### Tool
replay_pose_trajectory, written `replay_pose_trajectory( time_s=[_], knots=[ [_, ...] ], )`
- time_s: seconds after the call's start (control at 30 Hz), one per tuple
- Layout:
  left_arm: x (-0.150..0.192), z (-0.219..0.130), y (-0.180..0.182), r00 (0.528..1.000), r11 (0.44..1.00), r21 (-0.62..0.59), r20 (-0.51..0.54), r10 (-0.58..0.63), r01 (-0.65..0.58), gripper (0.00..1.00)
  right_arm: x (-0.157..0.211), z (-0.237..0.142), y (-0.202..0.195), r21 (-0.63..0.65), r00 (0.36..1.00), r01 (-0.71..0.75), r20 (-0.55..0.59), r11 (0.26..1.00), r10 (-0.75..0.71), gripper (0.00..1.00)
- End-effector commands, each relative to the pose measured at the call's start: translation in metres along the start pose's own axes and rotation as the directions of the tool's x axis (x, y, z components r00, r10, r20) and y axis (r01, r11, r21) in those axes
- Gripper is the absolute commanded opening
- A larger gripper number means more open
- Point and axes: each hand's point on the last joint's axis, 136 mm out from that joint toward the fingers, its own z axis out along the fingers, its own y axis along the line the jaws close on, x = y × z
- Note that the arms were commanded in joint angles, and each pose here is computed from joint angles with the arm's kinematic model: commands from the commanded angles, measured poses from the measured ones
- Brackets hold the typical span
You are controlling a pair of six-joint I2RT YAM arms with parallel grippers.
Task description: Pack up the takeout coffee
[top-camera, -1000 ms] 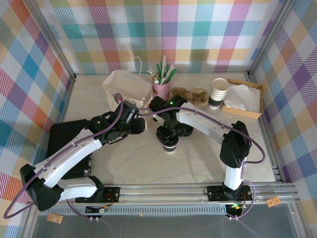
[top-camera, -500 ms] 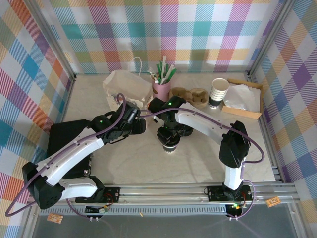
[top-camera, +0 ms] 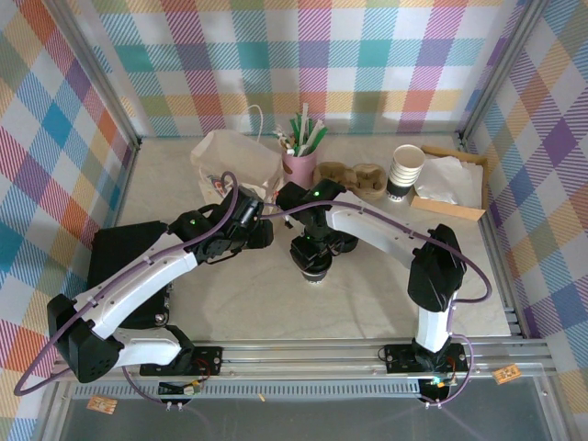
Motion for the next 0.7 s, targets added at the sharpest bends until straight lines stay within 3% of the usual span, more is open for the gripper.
replay_pose_trajectory(
  time_s=[0.0, 0.33, 0.67],
  knots=[
    [-0.0036, -0.0040, 0.0006, 1.000, 1.000, 0.002, -0.001, -0.022, 0.022, 0.55, 0.0068, 0.0006, 0.0062, -0.028, 1.000, -0.002, -0.010, 1.000, 0.001, 0.64],
    [-0.0041, -0.0031, -0.0017, 1.000, 1.000, 0.010, -0.007, -0.026, 0.026, 0.55, 0.0092, 0.0013, 0.0064, -0.032, 1.000, -0.006, -0.009, 0.999, 0.006, 0.65],
    [-0.0049, -0.0034, -0.0034, 1.000, 1.000, 0.010, -0.017, -0.013, 0.013, 0.55, 0.0098, 0.0024, 0.0033, -0.014, 1.000, -0.001, -0.012, 1.000, 0.001, 0.84]
  ],
)
